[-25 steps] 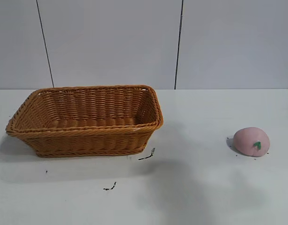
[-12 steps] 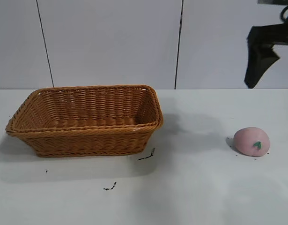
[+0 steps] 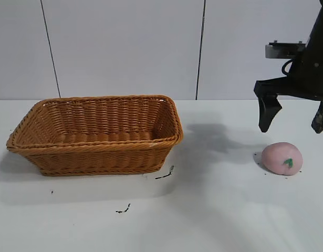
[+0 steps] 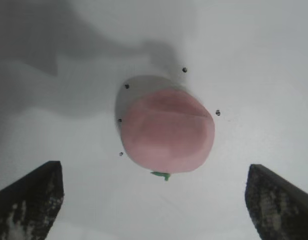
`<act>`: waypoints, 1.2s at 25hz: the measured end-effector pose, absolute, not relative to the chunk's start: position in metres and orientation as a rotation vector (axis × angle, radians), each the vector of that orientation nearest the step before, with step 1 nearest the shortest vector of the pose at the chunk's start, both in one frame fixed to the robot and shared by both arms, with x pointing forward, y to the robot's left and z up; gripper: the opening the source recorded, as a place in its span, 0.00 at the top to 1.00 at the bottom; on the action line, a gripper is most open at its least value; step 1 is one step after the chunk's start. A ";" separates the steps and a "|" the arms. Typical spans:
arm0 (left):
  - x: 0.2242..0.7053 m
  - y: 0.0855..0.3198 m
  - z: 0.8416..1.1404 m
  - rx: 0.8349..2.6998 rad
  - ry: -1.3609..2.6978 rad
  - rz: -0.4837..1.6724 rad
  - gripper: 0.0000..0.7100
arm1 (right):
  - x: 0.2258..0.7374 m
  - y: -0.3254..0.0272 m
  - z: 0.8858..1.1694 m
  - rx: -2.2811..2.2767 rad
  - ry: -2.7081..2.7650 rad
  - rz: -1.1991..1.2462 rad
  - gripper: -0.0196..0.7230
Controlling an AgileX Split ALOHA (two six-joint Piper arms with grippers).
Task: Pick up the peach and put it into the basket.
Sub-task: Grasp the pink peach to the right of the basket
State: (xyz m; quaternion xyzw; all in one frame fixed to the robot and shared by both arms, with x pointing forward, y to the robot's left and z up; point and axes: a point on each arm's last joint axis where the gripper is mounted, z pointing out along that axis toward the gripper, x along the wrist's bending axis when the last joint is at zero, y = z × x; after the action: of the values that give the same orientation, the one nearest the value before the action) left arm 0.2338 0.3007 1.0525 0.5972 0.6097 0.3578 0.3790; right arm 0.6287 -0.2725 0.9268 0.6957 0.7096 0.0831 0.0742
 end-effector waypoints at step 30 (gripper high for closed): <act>0.234 0.301 1.052 1.526 1.558 0.914 0.02 | 0.658 -0.273 0.987 1.990 2.168 0.221 1.00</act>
State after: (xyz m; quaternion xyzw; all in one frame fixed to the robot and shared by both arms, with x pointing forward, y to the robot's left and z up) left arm 0.2338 0.3007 1.0525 0.5972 0.6097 0.3578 0.3790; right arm 0.6584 -0.2733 0.9873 0.6712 0.7314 0.0747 0.0950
